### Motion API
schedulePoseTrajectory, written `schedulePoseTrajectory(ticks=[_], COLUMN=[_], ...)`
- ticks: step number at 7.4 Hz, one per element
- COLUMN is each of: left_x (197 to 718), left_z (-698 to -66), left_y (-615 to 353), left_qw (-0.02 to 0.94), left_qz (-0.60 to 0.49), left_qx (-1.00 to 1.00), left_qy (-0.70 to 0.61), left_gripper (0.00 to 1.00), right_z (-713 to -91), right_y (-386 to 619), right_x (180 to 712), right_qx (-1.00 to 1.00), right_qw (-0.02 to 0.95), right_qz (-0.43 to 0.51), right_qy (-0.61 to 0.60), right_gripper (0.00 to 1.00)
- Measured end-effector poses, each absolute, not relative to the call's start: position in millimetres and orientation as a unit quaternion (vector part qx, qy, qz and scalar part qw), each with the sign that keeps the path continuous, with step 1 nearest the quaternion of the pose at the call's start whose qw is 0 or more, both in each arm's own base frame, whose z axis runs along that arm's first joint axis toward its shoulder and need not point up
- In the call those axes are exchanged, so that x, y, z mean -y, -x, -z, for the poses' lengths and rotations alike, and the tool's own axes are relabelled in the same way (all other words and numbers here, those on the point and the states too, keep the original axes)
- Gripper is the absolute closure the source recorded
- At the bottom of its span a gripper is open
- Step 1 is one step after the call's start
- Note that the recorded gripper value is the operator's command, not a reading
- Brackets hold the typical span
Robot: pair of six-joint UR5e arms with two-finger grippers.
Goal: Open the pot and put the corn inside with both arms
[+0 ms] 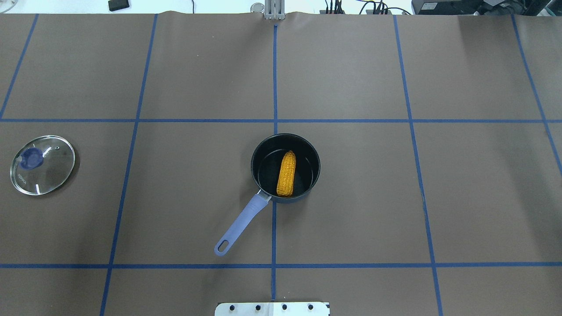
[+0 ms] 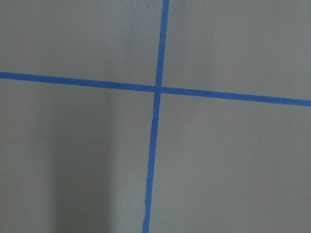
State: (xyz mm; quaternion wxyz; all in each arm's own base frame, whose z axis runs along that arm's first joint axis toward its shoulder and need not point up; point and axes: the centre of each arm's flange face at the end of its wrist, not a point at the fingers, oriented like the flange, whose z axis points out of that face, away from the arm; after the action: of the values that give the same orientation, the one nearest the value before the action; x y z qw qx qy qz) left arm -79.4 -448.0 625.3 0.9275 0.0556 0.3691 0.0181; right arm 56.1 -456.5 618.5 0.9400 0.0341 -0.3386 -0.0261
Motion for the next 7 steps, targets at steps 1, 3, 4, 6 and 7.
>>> schedulePoseTrajectory(ticks=[1, 3, 4, 6, 7], left_x=[447.9, 447.9, 448.0, 448.1, 448.1], left_z=[-625.4, -625.4, -625.1, -624.7, -624.7], left_y=[79.4, 79.3, 79.3, 79.1, 78.9], left_qw=[0.928, 0.928, 0.928, 0.928, 0.928], left_qz=[-0.018, -0.018, -0.018, -0.019, -0.019], left_qx=[-0.369, -0.369, -0.369, -0.369, -0.369], left_qy=[-0.056, -0.056, -0.056, -0.056, -0.056], left_gripper=[0.02, 0.02, 0.02, 0.02, 0.02], right_z=[-617.9, -615.9, -615.7, -616.7, -616.9], right_y=[-56.4, -56.3, -56.3, -56.3, -56.3], right_x=[456.8, 458.6, 459.0, 459.0, 458.9], right_qx=[0.338, 0.338, 0.339, 0.339, 0.339], right_qw=[0.940, 0.940, 0.940, 0.940, 0.940], right_qz=[0.026, 0.025, 0.025, 0.024, 0.024], right_qy=[-0.035, -0.036, -0.036, -0.035, -0.035], right_gripper=[0.00, 0.00, 0.00, 0.00, 0.00])
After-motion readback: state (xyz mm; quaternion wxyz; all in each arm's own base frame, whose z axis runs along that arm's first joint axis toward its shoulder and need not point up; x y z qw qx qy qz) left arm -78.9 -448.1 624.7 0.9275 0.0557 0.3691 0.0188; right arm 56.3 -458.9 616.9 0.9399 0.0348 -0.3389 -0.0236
